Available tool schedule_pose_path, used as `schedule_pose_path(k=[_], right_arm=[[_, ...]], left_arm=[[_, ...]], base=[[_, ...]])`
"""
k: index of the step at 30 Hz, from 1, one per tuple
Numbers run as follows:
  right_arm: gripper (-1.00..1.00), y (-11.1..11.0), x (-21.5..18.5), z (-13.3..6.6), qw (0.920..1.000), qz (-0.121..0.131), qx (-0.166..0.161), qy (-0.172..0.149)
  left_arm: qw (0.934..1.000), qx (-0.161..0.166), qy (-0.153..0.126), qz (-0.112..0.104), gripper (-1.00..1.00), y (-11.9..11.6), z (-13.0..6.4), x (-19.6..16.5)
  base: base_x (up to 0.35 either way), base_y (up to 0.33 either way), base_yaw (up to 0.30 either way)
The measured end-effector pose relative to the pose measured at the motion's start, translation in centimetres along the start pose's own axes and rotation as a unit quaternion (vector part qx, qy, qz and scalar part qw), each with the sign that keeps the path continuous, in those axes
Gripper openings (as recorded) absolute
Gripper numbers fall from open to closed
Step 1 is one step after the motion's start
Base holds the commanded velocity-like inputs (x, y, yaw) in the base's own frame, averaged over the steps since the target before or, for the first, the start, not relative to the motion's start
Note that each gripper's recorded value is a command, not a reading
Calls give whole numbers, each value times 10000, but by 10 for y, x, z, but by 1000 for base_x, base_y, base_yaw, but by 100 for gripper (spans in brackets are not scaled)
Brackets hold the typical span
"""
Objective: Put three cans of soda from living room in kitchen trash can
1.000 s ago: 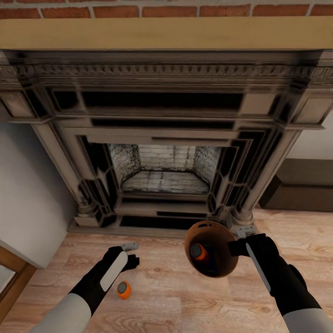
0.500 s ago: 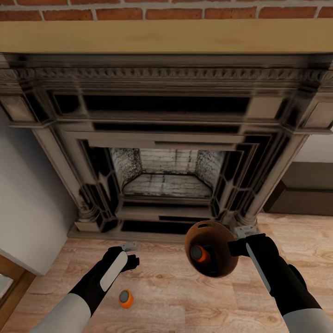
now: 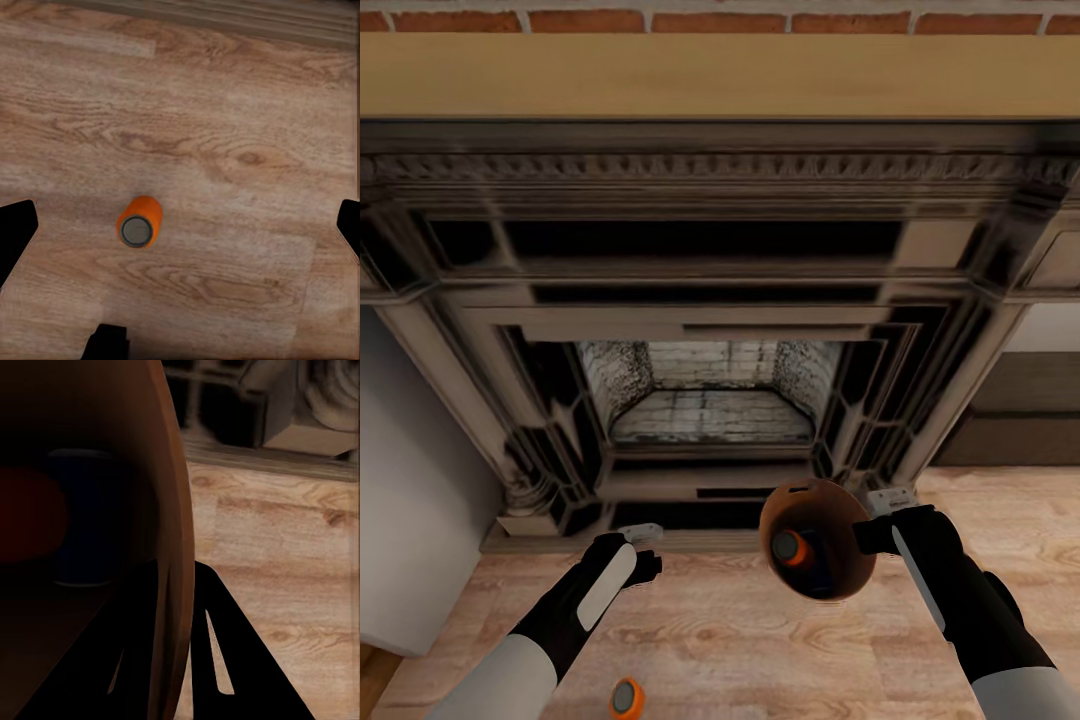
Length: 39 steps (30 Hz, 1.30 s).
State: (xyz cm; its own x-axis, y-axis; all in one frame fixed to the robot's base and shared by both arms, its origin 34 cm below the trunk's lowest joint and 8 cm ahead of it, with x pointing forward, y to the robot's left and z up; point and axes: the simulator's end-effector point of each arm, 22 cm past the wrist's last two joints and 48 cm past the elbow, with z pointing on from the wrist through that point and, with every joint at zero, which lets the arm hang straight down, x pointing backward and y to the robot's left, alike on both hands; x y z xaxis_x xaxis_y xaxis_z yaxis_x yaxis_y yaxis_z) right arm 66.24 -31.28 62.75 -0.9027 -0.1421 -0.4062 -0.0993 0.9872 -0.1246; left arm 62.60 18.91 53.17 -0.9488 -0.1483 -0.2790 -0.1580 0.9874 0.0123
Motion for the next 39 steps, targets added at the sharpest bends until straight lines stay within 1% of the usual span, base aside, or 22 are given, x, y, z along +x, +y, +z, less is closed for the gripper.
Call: schedule_pose_path(k=[4,8,14,19,23,27,30,35,39], right_arm=[[-100,2,0,0,10000,22,-44,-3],[-100,0,0,0,10000,1,-2,-6],[-100,2,0,-1,10000,23,-46,-7],[-100,-1,0,-1,10000,-11,15,-4],[-100,3,0,-1,10000,34,-79,-7],[-100,0,0,-1,10000,-6,1,-4],[-100,0,0,-1,10000,-1,-10,-5],[-100,3,-1,-2,10000,27,-63,-22],[-100,1,-3,-3,10000,19,-28,-37]], left_arm=[[10000,4,-2,-11,100,0,0,0],[10000,5,-8,-20,100,0,-1,-1],[10000,13,-7,-26,100,-1,-1,-1],[10000,13,-7,-23,100,-1,-1,-1],[10000,16,-7,-27,100,-2,-1,-1],[10000,16,-6,-30,100,-1,-1,-1],[10000,16,-5,-30,100,-2,-1,-1],[10000,21,-22,-32,100,-2,-2,-2],[10000,24,-41,-32,100,-2,-4,-3]], base=[[283,5,-15],[182,2,-5],[57,2,-1],[96,103,0],[94,50,0],[76,16,0],[34,42,-15],[11,112,-130],[3,107,-212]])
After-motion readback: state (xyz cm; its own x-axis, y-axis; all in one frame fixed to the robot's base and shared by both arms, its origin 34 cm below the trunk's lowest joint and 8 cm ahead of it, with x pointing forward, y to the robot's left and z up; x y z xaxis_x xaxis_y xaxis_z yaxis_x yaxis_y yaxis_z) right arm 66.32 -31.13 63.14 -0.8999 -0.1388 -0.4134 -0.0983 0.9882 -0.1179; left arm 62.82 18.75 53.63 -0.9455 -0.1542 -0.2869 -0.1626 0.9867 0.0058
